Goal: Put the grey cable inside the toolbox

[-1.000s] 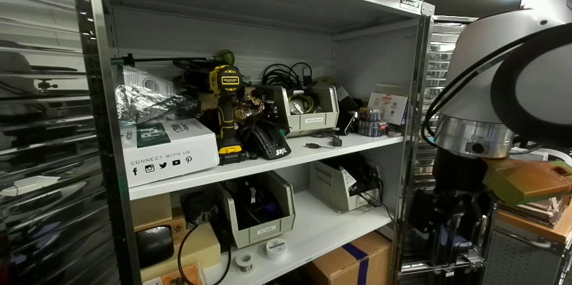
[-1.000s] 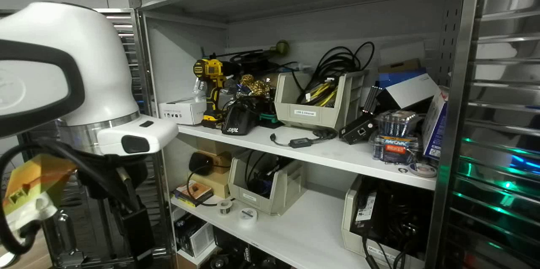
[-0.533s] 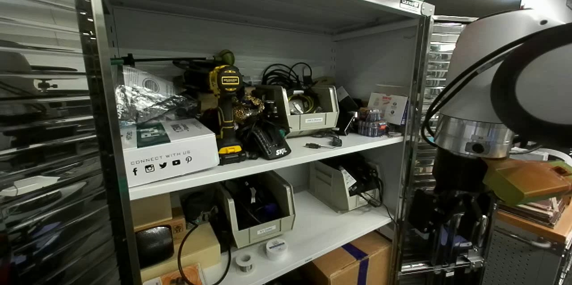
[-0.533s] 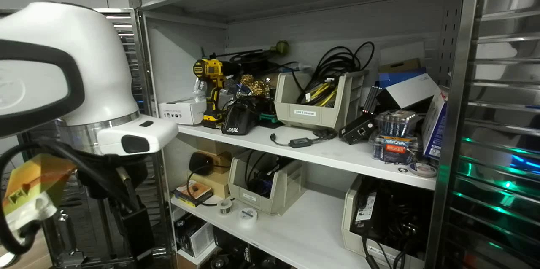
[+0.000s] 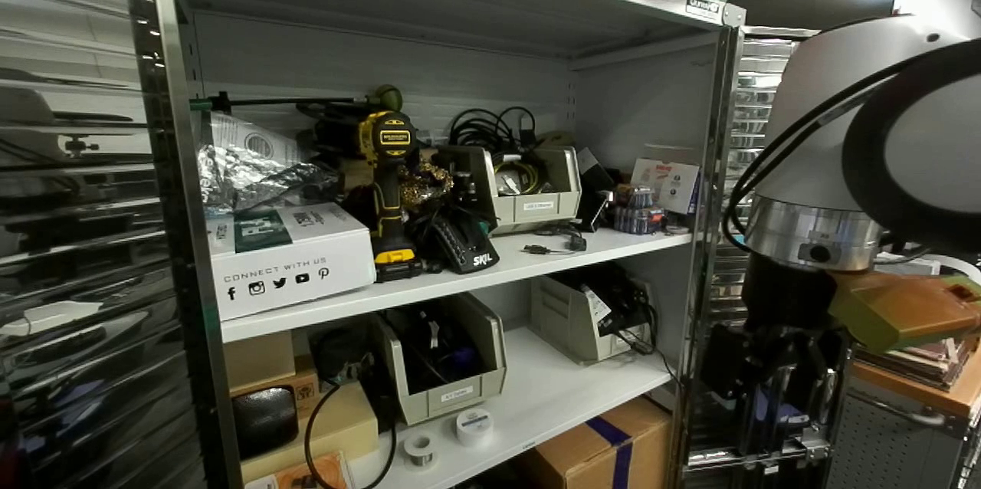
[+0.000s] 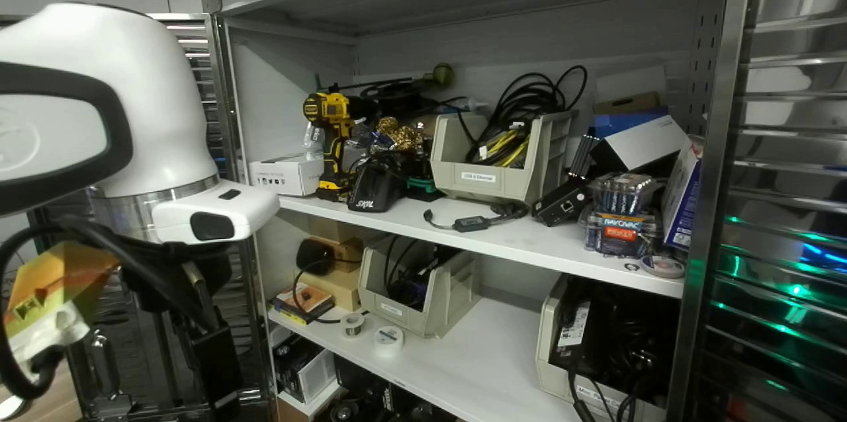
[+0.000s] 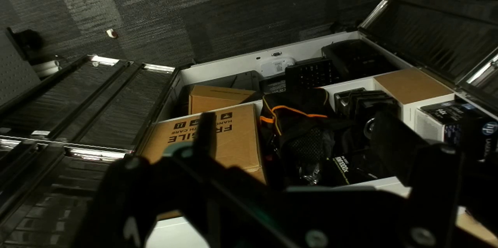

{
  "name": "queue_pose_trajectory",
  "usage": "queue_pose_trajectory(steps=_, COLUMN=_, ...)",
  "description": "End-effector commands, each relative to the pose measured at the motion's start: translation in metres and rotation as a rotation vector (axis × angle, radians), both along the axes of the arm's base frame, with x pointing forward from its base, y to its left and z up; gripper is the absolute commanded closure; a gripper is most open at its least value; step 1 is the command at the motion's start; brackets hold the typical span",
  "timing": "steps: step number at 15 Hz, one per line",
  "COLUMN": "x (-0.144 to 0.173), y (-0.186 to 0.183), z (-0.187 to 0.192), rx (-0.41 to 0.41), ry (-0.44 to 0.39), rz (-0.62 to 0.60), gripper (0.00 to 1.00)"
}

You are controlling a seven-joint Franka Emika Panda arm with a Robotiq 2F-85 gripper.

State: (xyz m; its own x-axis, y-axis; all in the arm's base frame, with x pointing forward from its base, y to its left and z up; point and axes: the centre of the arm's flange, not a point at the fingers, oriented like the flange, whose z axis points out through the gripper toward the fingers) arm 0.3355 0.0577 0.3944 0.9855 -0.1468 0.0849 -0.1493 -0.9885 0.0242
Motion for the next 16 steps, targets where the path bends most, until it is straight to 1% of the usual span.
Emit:
queue_pose_trajectory(steps=1, x=0.000, y=0.000, z=0.000, rx=0.000, ry=0.000, rz=0.000, gripper=0.00)
queue_pose_trajectory(steps=6, x=0.000, y=0.000, z=0.000, rx=0.000, ry=0.000, rz=0.000, gripper=0.00)
queue_pose_trajectory(steps=9, x=0.009, y=-0.003, z=0.000, rx=-0.005, ry=-0.009, rz=-0.004, gripper=0.00)
queue_pose_trajectory(steps=13, x=0.035, y=-0.003, z=0.009, rx=-0.001, ry=-0.038, rz=0.000, gripper=0.00)
queue_pose_trajectory(steps=16, x=0.066, y=-0.006, z=0.013, rx=-0.019, ry=-0.088, rz=0.009, gripper=0.00)
